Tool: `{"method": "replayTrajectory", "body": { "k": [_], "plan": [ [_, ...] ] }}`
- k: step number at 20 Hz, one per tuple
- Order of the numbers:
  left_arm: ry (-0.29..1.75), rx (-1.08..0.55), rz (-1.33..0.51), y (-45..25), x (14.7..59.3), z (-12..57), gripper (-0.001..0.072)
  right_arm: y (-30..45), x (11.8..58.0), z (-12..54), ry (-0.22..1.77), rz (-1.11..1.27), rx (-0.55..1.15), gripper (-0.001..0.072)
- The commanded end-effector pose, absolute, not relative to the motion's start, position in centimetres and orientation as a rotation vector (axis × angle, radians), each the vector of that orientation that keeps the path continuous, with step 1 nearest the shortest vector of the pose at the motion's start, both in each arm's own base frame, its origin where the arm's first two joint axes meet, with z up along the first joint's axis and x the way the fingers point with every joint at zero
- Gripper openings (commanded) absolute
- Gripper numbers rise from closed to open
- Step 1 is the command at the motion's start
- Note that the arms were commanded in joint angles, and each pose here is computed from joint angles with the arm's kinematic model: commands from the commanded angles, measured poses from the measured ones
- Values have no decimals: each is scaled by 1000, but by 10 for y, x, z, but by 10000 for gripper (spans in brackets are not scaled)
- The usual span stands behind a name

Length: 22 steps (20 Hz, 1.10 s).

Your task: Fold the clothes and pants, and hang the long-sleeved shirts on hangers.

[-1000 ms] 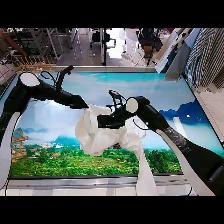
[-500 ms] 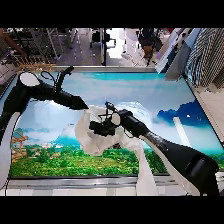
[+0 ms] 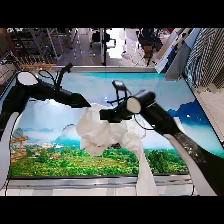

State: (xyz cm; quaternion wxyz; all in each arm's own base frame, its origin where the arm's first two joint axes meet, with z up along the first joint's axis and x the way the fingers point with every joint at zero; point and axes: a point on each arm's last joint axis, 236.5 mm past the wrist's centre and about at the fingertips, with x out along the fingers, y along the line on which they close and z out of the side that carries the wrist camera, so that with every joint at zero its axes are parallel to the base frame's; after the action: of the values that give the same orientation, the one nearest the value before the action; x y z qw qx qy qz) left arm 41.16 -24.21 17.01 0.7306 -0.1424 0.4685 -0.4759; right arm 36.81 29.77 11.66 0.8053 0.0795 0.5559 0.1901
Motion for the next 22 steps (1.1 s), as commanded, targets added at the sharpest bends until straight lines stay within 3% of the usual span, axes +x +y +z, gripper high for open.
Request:
{"method": "replayTrajectory", "body": {
  "k": [1,6,11,12,13,15,17,19,22],
  "plan": [
    [887,-476,-1240,-270,394,234,14,257,344,194,1098,435,28,19],
    [881,-483,-1188,-270,402,228,13,242,326,184,1179,426,-48,20],
    [930,-581,-1067,-267,420,185,34,244,338,168,1164,408,-52,20],
    [931,-580,-1062,-266,421,183,215,249,345,168,1140,413,-44,20],
    [925,-563,-1047,-261,423,182,342,253,352,169,1115,419,-33,20],
    [920,-445,-952,-228,433,168,345,260,361,168,1088,426,-22,20],
    [981,-297,-686,-156,444,144,344,262,364,161,1100,423,-26,20],
    [1046,-164,-290,-44,440,133,345,264,366,153,1116,420,-34,20],
    [1167,-22,267,124,369,146,374,266,369,144,1122,443,-82,20]
  ]
}}
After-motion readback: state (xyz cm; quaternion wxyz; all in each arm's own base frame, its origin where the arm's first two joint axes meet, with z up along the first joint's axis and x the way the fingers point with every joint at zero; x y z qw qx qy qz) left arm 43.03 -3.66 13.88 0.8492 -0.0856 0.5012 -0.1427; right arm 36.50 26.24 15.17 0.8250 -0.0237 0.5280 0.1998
